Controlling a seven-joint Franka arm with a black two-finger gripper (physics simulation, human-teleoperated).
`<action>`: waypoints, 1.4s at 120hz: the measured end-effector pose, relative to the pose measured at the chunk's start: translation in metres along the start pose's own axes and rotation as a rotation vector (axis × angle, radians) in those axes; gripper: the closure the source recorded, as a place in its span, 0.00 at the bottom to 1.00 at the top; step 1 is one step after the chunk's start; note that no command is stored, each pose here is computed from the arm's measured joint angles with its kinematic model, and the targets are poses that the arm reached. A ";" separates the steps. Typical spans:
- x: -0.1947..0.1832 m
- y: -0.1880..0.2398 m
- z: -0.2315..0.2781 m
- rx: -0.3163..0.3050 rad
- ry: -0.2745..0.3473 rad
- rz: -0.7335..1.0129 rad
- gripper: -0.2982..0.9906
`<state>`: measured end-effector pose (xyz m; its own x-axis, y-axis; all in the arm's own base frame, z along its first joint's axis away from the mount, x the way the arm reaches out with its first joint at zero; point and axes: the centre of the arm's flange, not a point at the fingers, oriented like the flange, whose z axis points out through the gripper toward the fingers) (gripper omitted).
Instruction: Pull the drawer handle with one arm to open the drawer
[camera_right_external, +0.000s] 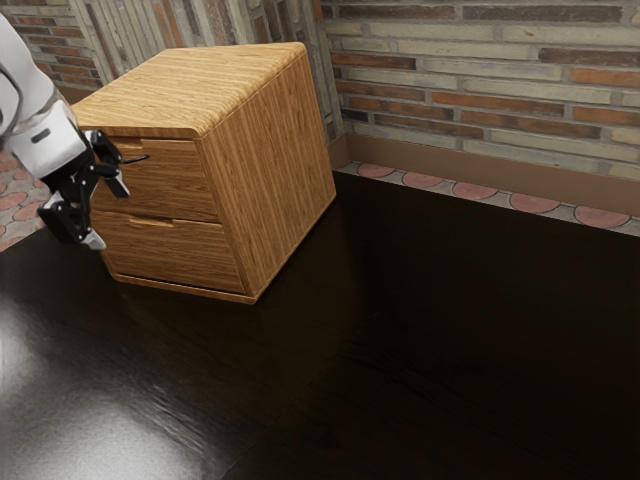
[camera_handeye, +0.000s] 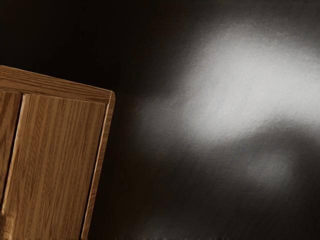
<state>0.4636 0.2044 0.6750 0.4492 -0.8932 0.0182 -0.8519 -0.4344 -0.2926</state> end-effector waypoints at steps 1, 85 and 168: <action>-0.001 -0.001 0.000 0.002 0.001 -0.002 0.23; -0.030 -0.017 -0.006 0.038 0.009 -0.079 0.23; -0.053 -0.057 0.009 0.044 0.050 -0.121 0.23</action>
<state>0.4902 0.2776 0.6821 0.5333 -0.8396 0.1030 -0.7792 -0.5350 -0.3266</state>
